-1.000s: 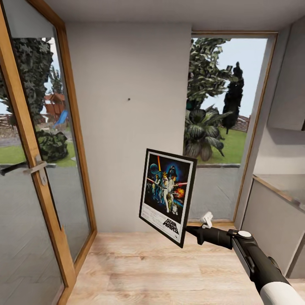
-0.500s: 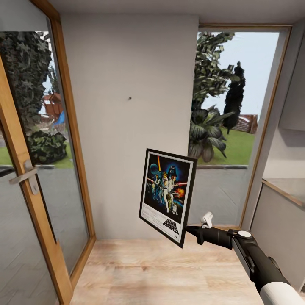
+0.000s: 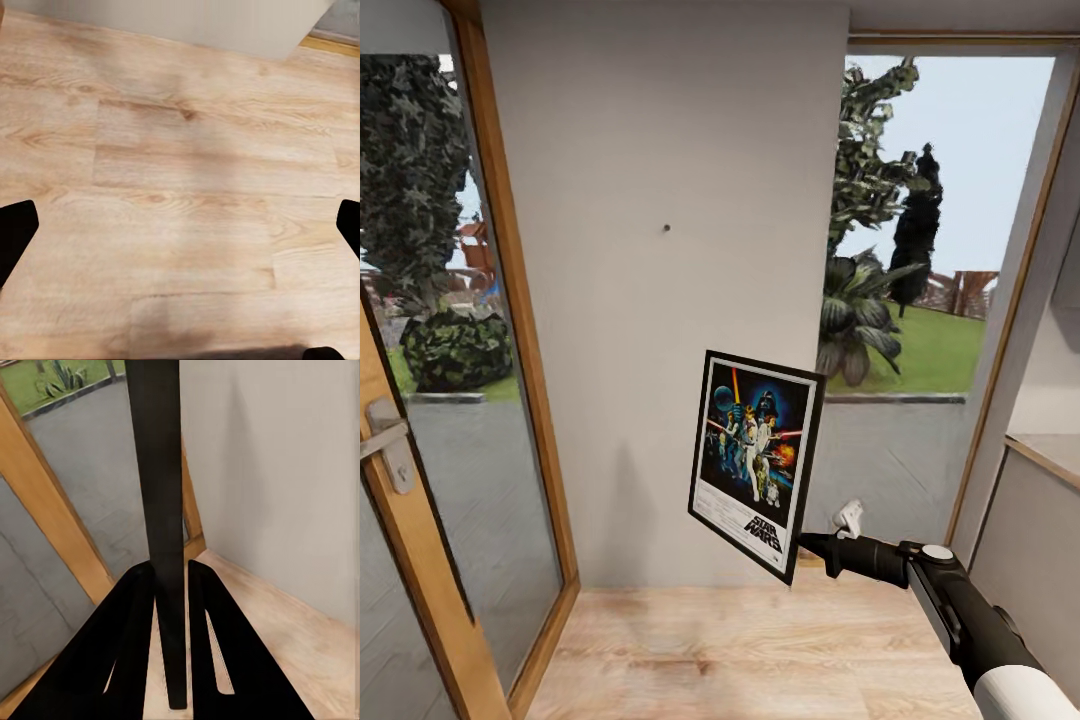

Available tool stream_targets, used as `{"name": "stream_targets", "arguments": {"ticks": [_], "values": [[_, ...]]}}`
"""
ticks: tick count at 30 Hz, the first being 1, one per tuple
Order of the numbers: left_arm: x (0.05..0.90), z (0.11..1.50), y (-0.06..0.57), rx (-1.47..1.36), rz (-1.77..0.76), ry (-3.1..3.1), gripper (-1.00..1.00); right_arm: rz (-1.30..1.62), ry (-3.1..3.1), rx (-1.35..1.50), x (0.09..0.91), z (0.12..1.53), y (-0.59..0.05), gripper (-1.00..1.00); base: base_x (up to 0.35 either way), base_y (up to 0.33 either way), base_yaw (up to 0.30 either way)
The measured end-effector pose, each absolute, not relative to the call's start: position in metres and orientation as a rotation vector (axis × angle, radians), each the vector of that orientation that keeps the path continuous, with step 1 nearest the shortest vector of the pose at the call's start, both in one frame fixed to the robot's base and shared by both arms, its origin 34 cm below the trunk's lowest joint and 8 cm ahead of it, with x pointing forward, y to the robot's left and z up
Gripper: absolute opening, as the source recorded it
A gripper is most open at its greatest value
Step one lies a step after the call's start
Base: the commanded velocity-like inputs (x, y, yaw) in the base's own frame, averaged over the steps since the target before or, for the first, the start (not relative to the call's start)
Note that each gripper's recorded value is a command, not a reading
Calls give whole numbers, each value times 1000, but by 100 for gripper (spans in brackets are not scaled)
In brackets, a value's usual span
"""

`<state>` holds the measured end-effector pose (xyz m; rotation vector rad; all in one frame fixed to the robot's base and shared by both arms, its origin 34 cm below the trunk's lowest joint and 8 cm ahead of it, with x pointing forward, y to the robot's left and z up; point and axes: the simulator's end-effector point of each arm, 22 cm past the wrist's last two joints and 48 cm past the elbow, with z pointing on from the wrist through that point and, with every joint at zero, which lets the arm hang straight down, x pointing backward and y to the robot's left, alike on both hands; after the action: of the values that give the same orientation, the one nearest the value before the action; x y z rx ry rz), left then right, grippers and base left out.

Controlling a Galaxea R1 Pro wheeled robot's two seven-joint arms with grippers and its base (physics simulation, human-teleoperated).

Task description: Pick up the poster from the kitchen countertop and hang it on one of the wall nails in the kitchen.

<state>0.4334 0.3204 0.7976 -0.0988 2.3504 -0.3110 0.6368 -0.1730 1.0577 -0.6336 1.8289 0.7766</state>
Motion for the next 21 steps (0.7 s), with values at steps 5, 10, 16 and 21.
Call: {"name": "stream_targets", "arguments": {"ticks": [5,10,16,21], "values": [[433,798,320,-99,-311,2350,100,777,1829,-633,637,1057,-173,-100,337,0,0],[433,798,320,-99,-311,2350,100,777,1830,-633,637,1057,-173,-100,338,0,0],[433,796,323,-110,-309,2353,100,785,1818,-640,638,1061,-171,-100,227,0,0],[402,763,318,-162,-337,2435,100,773,1751,-689,637,1089,-164,-100,8,0,0]]}}
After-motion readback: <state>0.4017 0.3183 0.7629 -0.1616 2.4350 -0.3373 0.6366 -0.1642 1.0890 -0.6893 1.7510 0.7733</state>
